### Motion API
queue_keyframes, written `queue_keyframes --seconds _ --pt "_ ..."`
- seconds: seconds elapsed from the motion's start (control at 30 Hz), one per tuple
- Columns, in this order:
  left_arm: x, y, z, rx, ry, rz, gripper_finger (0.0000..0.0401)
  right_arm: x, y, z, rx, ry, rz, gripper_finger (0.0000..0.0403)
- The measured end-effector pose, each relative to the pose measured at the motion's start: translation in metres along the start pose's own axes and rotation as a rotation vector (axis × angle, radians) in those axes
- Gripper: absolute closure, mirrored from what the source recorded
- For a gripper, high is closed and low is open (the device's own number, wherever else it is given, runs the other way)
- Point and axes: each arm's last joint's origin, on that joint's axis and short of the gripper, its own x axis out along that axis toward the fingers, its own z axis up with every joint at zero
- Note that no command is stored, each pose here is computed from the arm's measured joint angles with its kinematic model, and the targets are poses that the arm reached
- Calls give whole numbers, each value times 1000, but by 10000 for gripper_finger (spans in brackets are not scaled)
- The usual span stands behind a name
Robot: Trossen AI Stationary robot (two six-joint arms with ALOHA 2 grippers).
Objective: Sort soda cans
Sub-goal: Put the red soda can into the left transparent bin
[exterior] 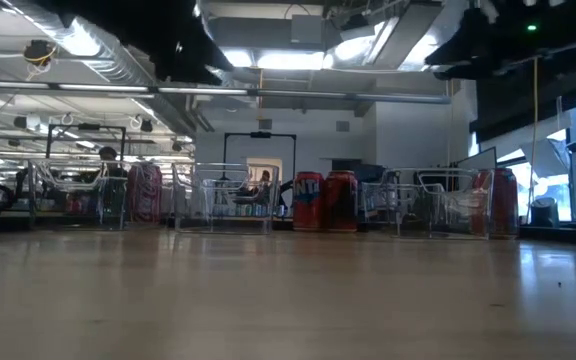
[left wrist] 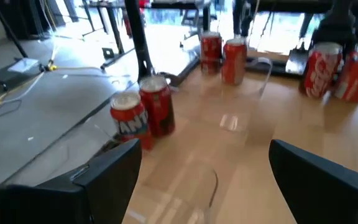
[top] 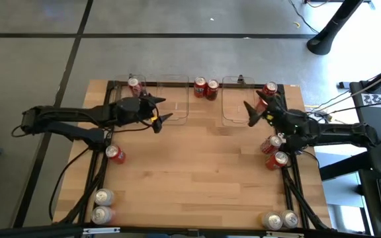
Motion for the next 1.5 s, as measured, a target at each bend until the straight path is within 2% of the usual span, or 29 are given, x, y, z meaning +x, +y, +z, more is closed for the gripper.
queue_keyframes --seconds 0.13,0.23,0.33,0.47,0.6,0.73,0.97,1.27,1.5 --pt "3 -2 -19 -8 41 -5 61 23 9 11 -37 37 41 42" --pt "5 -3 -26 -21 -11 -5 61 46 14 21 -54 65 83 42" --pt "6 -2 -29 -12 -25 -1 61 73 15 30 -78 112 60 42" --pt "6 -2 -27 -4 -45 0 61 110 13 36 -118 239 56 42" --pt "6 -2 -28 -20 -42 0 61 141 6 36 -92 416 28 42" --pt "6 -2 -30 -11 -20 0 61 161 1 35 -101 487 -7 42" --pt "6 -2 -34 19 19 2 61 187 1 22 -161 458 -4 42" --pt "6 -1 -35 86 32 1 61 224 -30 -1 -8 553 104 42" --pt "6 -1 -35 116 31 1 61 243 -38 -30 41 633 183 42"
